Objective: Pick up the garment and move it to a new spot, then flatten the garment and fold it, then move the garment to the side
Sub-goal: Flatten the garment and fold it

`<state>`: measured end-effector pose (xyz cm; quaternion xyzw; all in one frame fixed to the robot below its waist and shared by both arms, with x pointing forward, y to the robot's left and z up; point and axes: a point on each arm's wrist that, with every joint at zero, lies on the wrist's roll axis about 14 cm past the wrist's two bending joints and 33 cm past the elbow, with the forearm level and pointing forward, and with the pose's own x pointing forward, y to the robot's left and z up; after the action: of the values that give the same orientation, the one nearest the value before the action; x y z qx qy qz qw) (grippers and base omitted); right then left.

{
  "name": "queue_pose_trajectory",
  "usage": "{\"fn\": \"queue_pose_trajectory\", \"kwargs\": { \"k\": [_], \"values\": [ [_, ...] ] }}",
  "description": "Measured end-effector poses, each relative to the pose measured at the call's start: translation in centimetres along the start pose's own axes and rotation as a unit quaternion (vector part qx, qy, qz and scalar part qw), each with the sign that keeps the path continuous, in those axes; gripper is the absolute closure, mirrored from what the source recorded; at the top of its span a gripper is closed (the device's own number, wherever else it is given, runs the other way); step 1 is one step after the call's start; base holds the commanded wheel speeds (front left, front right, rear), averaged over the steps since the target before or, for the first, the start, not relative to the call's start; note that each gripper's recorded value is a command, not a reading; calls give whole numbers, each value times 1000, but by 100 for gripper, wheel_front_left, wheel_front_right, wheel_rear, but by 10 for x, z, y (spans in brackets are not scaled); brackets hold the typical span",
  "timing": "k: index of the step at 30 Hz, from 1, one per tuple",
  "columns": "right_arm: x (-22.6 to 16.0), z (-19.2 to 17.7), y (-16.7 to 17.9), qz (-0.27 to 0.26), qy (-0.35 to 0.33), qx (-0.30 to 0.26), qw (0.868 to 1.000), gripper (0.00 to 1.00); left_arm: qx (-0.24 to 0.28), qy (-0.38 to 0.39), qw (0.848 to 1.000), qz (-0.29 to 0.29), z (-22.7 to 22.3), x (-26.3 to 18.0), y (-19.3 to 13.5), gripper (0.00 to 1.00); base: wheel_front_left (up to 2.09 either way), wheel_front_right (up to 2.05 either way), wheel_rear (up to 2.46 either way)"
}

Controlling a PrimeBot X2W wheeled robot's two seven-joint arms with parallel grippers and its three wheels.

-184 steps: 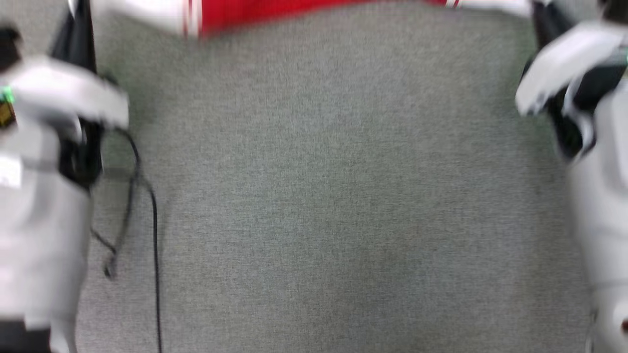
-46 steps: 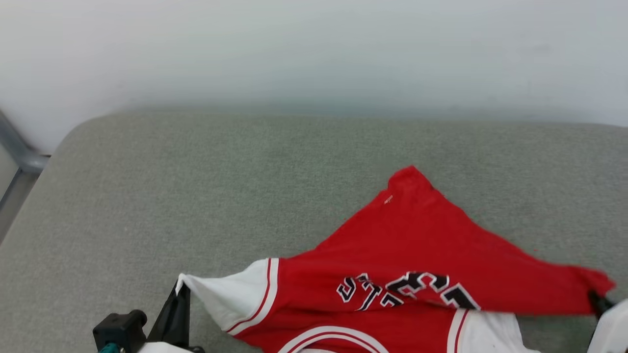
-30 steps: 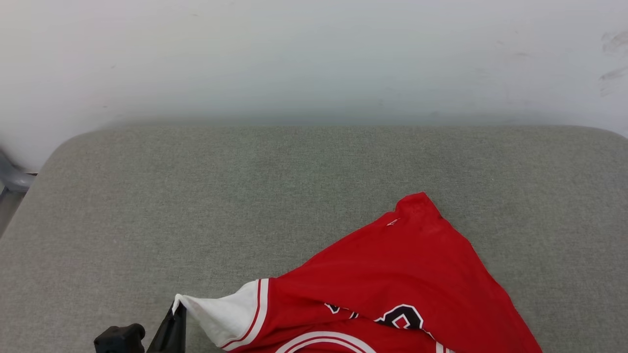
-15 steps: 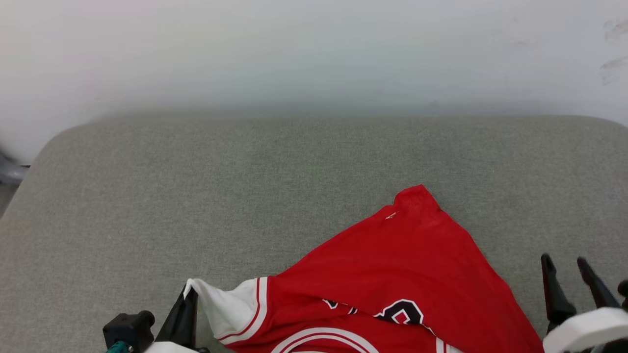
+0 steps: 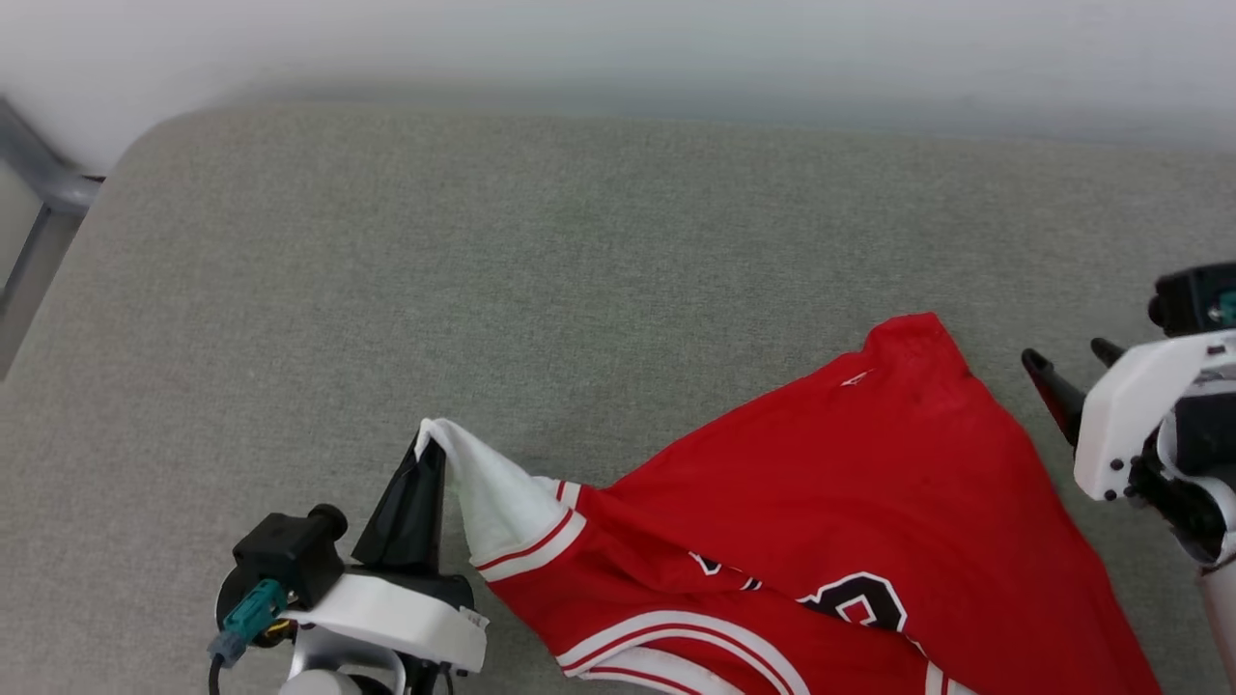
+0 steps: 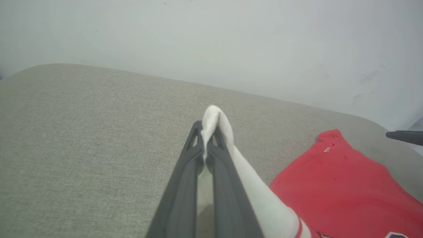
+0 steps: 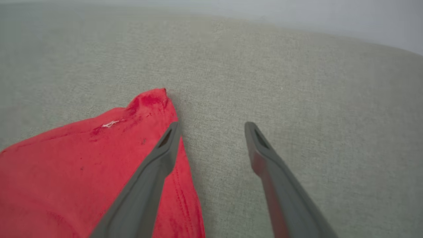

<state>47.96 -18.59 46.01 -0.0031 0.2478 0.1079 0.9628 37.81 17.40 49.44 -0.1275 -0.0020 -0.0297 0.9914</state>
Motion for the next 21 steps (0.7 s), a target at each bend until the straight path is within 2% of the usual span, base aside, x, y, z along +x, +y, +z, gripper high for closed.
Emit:
{"fn": "queue_pose_trajectory", "kwargs": {
  "k": [4, 8, 15, 20, 21],
  "values": [
    [24, -13, 20, 38, 111, -27, 993, 0, -6, -3, 1000, 2, -2, 6, 2, 100, 0, 0, 0],
    [46, -15, 34, 61, 175, -52, 981, 0, -9, -4, 1000, 7, -5, 17, 6, 100, 0, 0, 0],
    [79, -39, 56, 87, 236, -106, 962, 0, -12, 7, 1000, 12, -18, 31, 12, 100, 0, 0, 0],
    [89, -69, 62, 100, 293, -111, 944, 0, -14, 14, 1000, 17, -26, 37, 17, 100, 0, 0, 0],
    [90, -73, 62, 102, 307, -114, 939, 80, -14, 18, 1000, 18, -29, 37, 19, 100, 0, 0, 0]
  ]
}}
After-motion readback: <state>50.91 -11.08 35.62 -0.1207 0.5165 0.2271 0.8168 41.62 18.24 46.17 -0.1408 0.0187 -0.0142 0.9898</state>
